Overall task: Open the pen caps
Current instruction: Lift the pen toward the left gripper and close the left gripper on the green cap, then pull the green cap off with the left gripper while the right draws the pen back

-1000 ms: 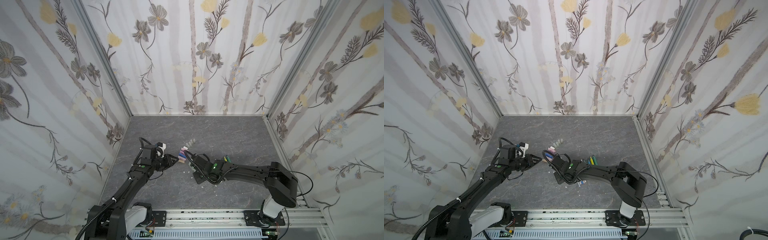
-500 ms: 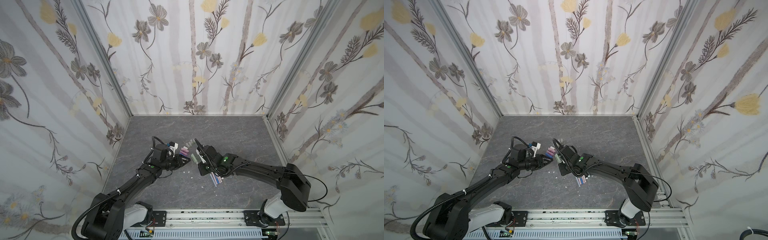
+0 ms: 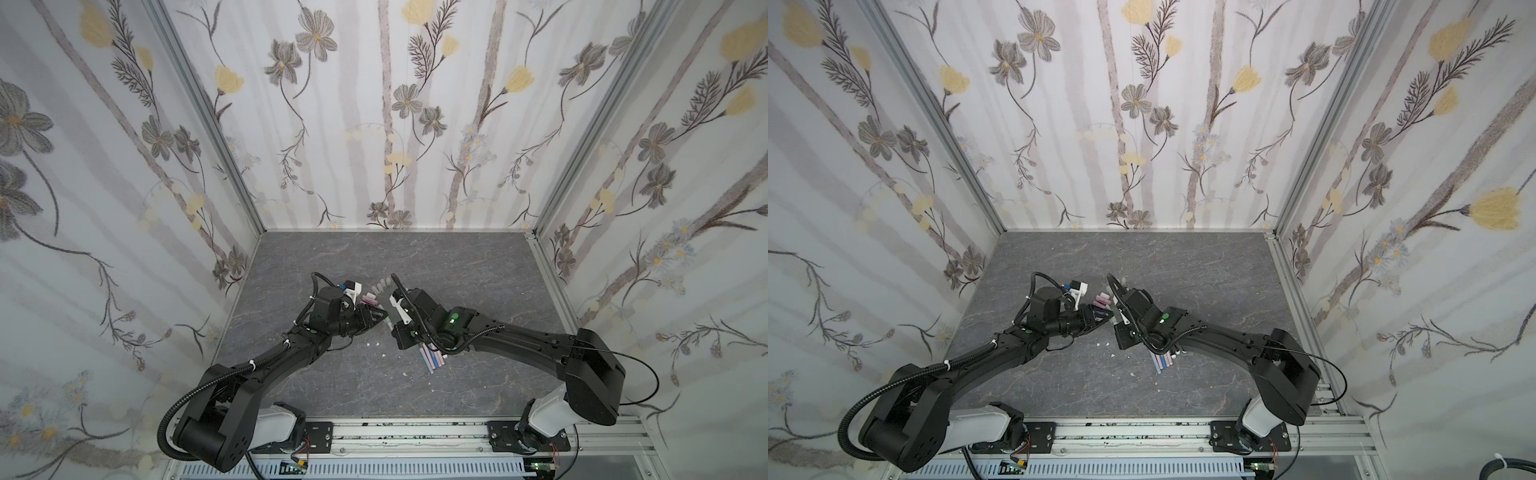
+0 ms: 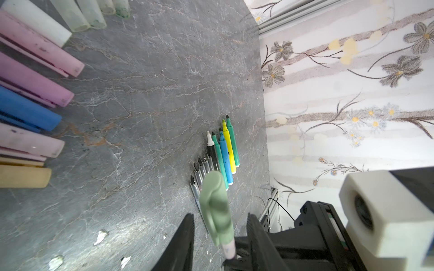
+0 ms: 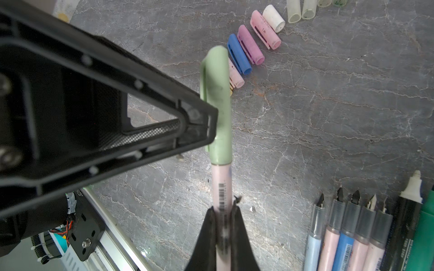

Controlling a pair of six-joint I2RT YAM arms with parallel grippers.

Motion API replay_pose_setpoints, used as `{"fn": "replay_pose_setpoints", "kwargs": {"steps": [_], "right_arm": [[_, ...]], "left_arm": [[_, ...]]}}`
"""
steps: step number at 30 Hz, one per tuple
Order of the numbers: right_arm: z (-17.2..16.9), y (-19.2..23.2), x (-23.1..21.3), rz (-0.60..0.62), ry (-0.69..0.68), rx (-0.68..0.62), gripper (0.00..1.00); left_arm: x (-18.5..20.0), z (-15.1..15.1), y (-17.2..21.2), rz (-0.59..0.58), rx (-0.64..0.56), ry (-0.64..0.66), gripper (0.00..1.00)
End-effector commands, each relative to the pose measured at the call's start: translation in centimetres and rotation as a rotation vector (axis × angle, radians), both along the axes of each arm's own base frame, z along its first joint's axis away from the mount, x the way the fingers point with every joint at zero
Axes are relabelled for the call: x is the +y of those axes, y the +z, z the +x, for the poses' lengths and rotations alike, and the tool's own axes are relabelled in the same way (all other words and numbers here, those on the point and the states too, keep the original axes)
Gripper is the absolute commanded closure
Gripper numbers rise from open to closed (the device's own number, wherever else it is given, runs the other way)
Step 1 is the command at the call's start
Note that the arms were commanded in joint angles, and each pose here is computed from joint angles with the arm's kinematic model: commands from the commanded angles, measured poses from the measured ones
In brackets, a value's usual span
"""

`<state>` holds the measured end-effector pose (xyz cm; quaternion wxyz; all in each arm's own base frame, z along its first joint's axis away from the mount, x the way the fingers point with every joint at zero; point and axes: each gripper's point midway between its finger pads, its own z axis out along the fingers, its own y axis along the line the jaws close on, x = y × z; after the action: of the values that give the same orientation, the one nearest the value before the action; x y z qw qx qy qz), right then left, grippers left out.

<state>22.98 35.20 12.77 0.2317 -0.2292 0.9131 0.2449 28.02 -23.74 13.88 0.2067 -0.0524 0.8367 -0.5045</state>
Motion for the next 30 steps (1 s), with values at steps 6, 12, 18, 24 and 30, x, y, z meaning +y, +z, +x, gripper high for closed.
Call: {"fn": "replay_pose_setpoints", "kwargs": {"steps": [6,12,18,24,30], "right_arm": [[0.1,1.0,0.9,0.058,0.001,-0.005,1.00],[0.1,0.9,1.0,0.058,0.002,-0.003,1.00],[0.1,0.6,0.8,0.058,0.000,-0.001,1.00],[0.2,0.5,1.1,0.073,-0.002,-0.004,0.77],[0.5,-0.5,1.8,0.059,0.006,0.008,0.79]], "left_arm": [[-0.8,0.6,0.6,-0.037,-0.027,0.005,0.66],[-1.1,0.9,0.7,-0.050,-0.026,0.006,0.75],[-1.2,0.9,0.5,-0.058,-0.021,0.003,1.00],[-1.3,0.7,0.1,-0.053,-0.010,0.002,1.00],[-1.1,0.6,0.1,-0.042,-0.010,0.005,1.00]]}}
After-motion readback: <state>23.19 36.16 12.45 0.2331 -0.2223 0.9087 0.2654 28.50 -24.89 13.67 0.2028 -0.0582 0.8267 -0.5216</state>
